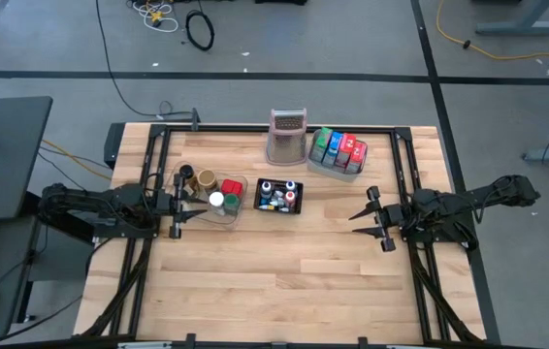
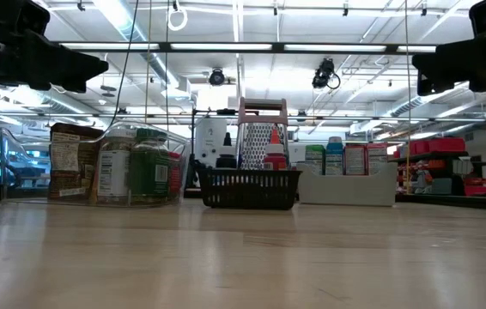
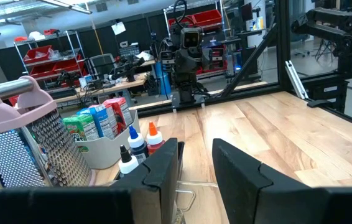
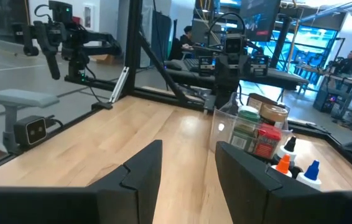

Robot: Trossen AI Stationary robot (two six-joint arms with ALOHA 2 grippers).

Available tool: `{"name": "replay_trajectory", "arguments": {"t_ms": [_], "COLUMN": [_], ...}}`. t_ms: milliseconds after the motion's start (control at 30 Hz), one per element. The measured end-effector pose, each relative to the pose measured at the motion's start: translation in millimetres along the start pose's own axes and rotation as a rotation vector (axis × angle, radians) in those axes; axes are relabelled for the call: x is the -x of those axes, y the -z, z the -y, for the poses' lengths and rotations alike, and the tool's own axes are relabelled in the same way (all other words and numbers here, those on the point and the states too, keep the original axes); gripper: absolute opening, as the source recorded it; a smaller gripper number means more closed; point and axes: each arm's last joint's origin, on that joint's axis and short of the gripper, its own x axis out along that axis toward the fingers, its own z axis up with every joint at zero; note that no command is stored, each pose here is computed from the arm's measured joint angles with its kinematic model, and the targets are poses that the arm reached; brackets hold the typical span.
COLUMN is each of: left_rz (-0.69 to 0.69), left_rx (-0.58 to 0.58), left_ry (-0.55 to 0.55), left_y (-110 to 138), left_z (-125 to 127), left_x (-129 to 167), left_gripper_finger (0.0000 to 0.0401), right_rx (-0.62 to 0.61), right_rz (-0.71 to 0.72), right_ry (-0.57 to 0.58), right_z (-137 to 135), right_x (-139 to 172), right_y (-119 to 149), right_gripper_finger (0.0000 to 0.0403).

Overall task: Pick & Place Kitchen Items
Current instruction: Return to Home Position

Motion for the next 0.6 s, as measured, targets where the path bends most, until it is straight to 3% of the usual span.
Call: {"name": "replay_trajectory", "arguments": {"t_ms": [600], "left_rz": [-0.001], "left_rx": [0.0], "left_ry": [0.0], "left_y": [0.1], "left_z": [0.0], "left_x": [0.0], "left_gripper_finger": [0.011], "right_rx": [-0.024], "right_rz": [0.0], "right_ry": [0.0], "right_z": [0.0], "right_x": [0.0], "right_y": [0.0], "right_gripper_finger": [0.016]}}
